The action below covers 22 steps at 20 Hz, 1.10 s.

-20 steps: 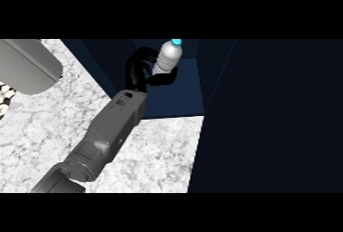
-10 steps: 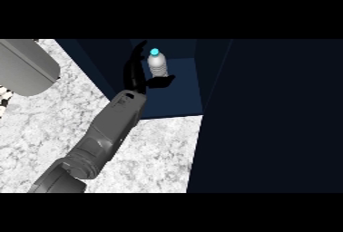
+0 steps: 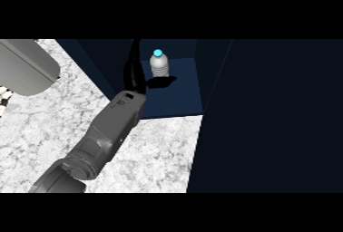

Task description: Pick up the bottled water, place it into the cabinet and close the cabinet

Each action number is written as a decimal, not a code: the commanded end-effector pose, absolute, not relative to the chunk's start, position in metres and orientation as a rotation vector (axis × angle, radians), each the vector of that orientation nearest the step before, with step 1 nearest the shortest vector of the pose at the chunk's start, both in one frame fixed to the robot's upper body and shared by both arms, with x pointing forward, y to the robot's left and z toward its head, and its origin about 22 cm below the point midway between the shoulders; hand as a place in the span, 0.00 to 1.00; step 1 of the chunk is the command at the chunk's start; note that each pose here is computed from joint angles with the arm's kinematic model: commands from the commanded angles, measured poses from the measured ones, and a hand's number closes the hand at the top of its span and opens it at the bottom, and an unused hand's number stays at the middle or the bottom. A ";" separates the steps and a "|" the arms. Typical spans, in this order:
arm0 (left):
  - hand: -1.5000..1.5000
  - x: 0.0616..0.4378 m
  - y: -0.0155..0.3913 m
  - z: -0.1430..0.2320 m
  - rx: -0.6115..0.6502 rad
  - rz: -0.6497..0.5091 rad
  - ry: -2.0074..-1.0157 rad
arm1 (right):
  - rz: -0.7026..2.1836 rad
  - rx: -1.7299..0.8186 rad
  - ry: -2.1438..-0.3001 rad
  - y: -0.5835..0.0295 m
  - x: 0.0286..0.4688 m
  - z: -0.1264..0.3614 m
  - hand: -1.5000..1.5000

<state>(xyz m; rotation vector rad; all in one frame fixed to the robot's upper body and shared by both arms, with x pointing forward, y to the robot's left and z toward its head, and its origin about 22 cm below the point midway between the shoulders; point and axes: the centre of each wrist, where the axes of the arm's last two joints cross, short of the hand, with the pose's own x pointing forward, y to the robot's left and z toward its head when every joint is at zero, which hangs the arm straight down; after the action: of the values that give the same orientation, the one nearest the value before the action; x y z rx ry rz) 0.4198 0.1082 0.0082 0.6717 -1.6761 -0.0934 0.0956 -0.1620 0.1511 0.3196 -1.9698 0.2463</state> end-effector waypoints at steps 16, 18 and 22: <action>1.00 0.408 0.116 0.003 -0.038 0.053 -1.934 | 0.207 0.294 -1.961 -0.163 0.083 0.158 0.00; 1.00 0.414 0.104 0.022 -0.103 0.053 -1.924 | 0.220 0.314 -1.982 -0.168 0.090 0.169 0.00; 1.00 0.396 0.107 0.004 -0.250 0.052 -1.876 | 0.226 0.263 -1.996 -0.165 0.081 0.162 0.00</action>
<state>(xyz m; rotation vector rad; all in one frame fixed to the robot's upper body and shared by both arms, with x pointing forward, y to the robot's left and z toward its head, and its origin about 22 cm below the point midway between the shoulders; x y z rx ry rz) 0.4054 0.1063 0.0095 -0.1194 -1.9099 0.0317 0.0939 -0.1633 0.1509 0.2984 -1.9420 0.2100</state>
